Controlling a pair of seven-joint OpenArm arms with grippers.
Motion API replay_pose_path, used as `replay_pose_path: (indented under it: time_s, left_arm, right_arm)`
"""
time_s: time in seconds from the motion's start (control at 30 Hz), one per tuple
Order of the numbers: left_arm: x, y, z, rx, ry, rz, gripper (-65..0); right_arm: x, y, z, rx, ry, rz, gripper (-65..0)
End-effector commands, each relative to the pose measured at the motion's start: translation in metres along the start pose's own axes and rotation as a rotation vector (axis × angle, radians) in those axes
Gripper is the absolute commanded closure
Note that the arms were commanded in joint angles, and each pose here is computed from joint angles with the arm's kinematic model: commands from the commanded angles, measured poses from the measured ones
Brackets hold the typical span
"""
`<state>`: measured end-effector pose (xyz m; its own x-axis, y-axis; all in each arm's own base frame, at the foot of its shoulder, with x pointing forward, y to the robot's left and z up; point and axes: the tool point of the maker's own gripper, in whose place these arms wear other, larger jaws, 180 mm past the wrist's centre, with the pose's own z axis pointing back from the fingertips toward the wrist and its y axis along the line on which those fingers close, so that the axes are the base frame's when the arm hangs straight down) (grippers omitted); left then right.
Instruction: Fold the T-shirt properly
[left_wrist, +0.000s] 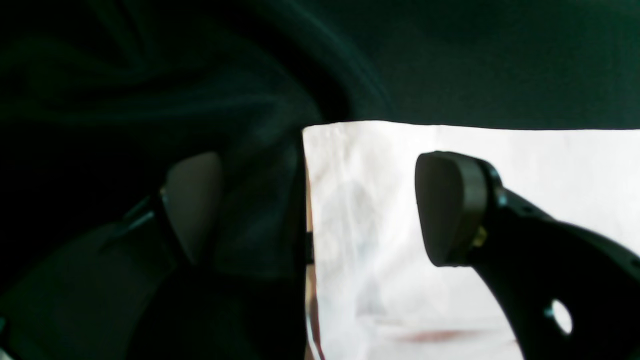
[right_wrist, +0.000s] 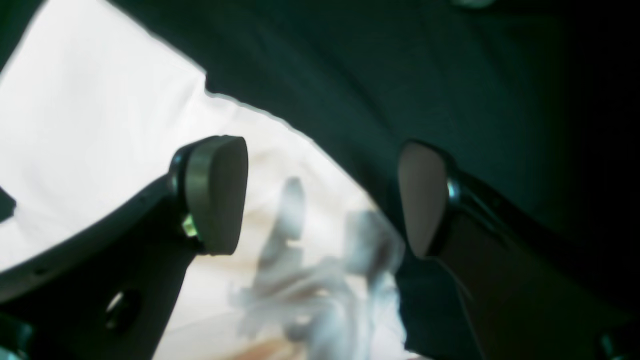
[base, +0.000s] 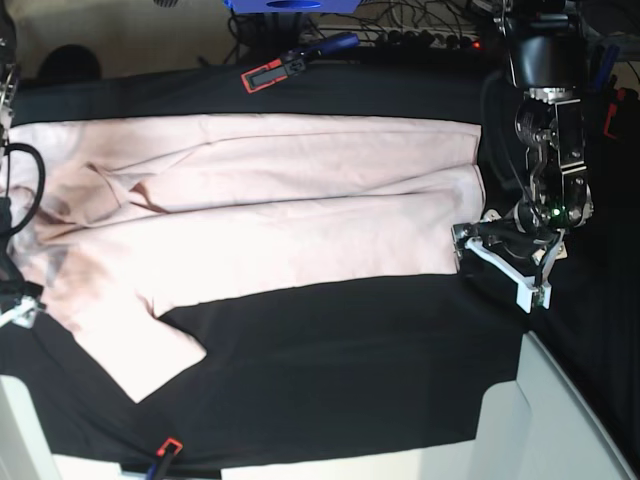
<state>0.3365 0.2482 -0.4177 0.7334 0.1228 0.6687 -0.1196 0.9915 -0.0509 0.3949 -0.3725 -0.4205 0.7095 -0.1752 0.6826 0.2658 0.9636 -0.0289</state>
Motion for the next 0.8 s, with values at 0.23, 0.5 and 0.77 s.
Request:
replay_pose_path:
  time_s: [0.23, 0.5, 0.77]
  left_arm:
    - [0.026, 0.011, -0.003, 0.018, -0.047, -0.001, -58.1]
    - [0.017, 0.025, 0.000, 0.043, -0.028, -0.011, -58.1]
    - [0.008, 0.026, 0.001, 0.042, -0.014, -0.007, -58.1]
  right_arm:
    - [0.007, -0.012, -0.027, -0.048, -0.052, 0.027, -45.1]
    - [-0.019, -0.017, -0.031, -0.063, -0.036, 0.009, -49.6]
    - [-0.050, 0.002, -0.033, 0.009, 0.018, 0.014, -49.5]
